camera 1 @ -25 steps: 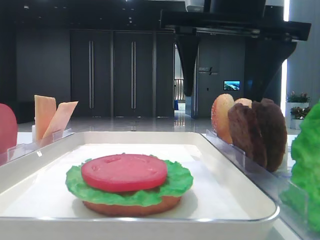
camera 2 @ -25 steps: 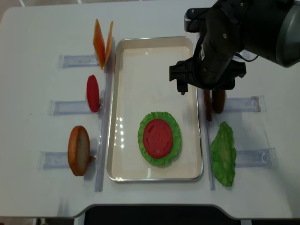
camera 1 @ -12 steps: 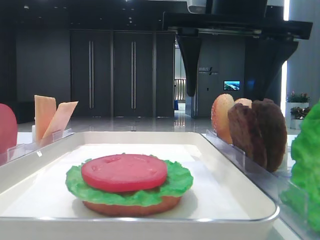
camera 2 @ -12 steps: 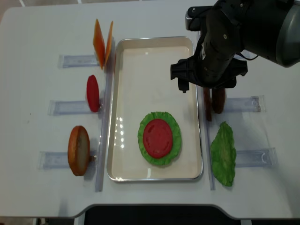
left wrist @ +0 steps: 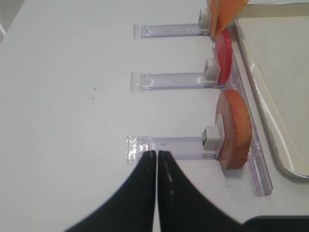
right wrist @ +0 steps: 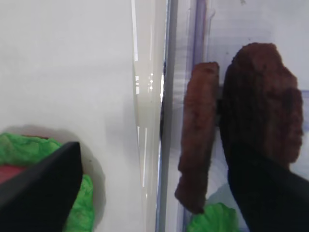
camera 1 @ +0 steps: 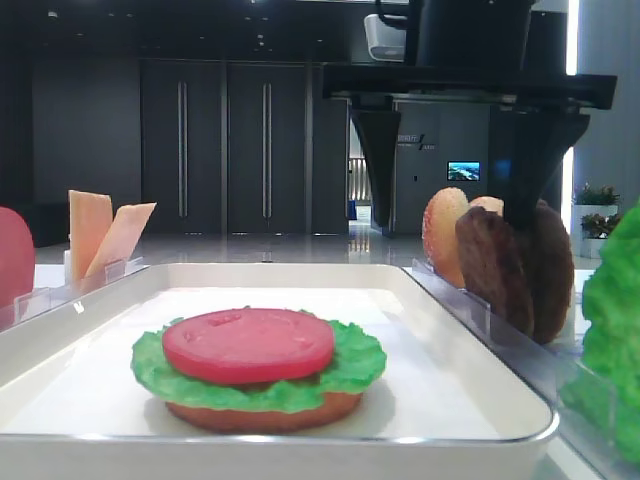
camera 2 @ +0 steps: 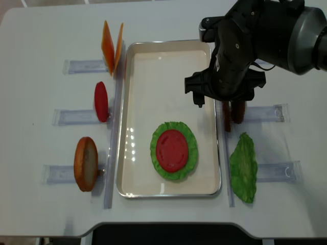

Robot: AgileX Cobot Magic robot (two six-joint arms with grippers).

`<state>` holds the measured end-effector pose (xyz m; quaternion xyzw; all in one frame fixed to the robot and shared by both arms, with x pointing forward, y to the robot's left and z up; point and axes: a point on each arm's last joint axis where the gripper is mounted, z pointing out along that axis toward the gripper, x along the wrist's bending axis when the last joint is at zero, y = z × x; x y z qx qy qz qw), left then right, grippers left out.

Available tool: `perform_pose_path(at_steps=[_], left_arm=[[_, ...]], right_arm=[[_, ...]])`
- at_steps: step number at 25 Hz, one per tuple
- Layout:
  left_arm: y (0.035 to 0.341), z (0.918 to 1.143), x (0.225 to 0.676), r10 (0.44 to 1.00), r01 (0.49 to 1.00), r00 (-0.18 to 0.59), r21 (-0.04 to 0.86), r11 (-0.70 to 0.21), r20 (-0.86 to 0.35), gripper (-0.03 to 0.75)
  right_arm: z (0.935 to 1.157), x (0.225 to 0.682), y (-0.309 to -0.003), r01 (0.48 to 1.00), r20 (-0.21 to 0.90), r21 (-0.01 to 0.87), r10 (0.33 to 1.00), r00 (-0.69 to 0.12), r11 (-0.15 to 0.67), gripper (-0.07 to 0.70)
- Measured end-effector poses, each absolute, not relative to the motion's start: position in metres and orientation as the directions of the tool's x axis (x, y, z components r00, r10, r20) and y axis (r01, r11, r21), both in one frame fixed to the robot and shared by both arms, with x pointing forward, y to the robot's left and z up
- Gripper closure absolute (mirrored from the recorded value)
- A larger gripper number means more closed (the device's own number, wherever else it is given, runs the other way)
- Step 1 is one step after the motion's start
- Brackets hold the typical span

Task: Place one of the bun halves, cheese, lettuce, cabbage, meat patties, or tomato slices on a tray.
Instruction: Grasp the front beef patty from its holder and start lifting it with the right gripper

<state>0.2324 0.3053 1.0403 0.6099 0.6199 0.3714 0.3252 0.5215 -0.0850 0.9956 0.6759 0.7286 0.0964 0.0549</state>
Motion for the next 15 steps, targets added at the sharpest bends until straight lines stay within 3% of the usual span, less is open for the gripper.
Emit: perform_pose_path(at_steps=[15], left_arm=[[0.305, 1.040, 0.232, 0.998, 0.515, -0.044, 0.857, -0.020, 0.050, 0.715]], right_arm=[[0.983, 0.526, -0.085, 0.975, -0.003, 0.203, 0.995, -0.097, 0.096, 0.174]])
